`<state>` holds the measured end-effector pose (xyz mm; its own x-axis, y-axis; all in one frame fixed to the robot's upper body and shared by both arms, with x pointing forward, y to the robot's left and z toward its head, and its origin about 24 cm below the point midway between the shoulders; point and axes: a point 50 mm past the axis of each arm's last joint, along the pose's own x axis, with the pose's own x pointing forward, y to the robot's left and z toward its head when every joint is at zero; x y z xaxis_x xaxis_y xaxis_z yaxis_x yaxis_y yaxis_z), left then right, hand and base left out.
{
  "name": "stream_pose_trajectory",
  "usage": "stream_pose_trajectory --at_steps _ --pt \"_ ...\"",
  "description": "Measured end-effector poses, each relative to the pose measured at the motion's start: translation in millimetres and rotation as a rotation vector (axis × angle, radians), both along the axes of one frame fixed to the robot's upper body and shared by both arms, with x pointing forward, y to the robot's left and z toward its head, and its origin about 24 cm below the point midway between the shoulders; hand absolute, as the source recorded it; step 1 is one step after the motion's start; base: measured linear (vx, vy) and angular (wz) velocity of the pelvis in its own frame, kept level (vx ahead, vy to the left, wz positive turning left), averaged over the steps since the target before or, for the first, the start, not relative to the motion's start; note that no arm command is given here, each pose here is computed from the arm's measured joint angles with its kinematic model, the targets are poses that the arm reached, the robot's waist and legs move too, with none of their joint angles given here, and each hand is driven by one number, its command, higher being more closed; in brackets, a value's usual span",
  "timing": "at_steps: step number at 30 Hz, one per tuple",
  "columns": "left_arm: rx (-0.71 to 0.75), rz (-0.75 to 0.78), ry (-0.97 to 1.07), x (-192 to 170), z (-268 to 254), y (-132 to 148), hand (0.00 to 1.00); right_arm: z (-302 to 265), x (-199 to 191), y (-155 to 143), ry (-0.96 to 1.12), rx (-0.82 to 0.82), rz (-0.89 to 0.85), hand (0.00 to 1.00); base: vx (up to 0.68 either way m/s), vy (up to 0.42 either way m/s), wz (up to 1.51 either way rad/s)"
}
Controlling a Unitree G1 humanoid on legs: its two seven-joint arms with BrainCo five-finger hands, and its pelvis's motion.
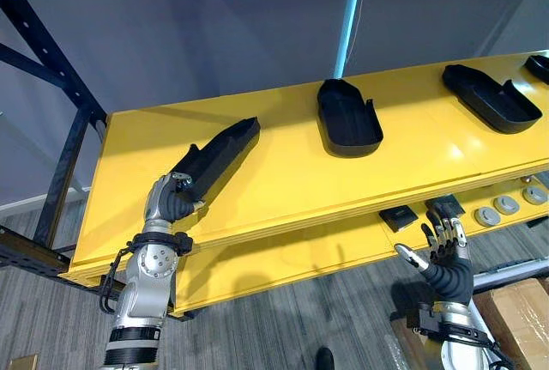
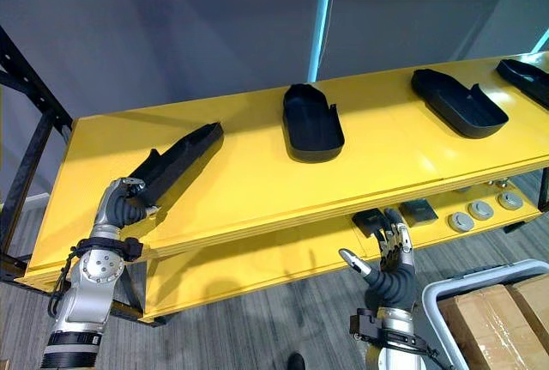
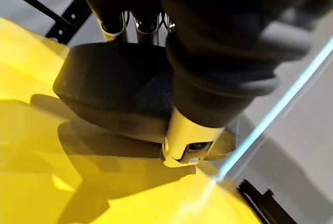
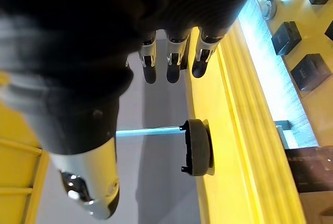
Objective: Walk over and take plastic housings, then place them on the shelf
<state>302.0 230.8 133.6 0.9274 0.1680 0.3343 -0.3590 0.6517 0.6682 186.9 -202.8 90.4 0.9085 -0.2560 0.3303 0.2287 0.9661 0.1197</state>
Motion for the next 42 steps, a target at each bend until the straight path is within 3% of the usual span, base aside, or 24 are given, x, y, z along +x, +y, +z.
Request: stream_pose_trajectory --at_steps 8,16,29,30,38,42 --pt "-0.012 0.074 0.030 24 2 0 1.00 -3 0 0 0.023 0.004 0.002 0.00 -0.01 0.009 0.02" --pt "0.029 0.187 0.256 83 -5 8 1.00 1 4 15 0.015 -0.017 0.090 0.00 -0.03 0.026 -0.06" --pt "-0.023 0.218 0.278 94 13 18 1.00 7 -1 14 -0.005 -0.027 0.082 0.00 0.01 0.021 -0.09" --pt "-0.024 0.215 0.280 95 13 18 0.00 6 -1 14 0.000 -0.027 0.081 0.00 -0.04 0.030 0.04" --pt "-0.061 0.123 0.289 97 18 0 0.00 13 4 10 -0.036 -0.030 0.068 0.00 -0.03 0.026 0.07" --pt "-0.105 -0.019 0.062 80 55 -27 0.00 11 3 3 -0.044 0.033 0.019 0.00 0.00 0.024 0.15"
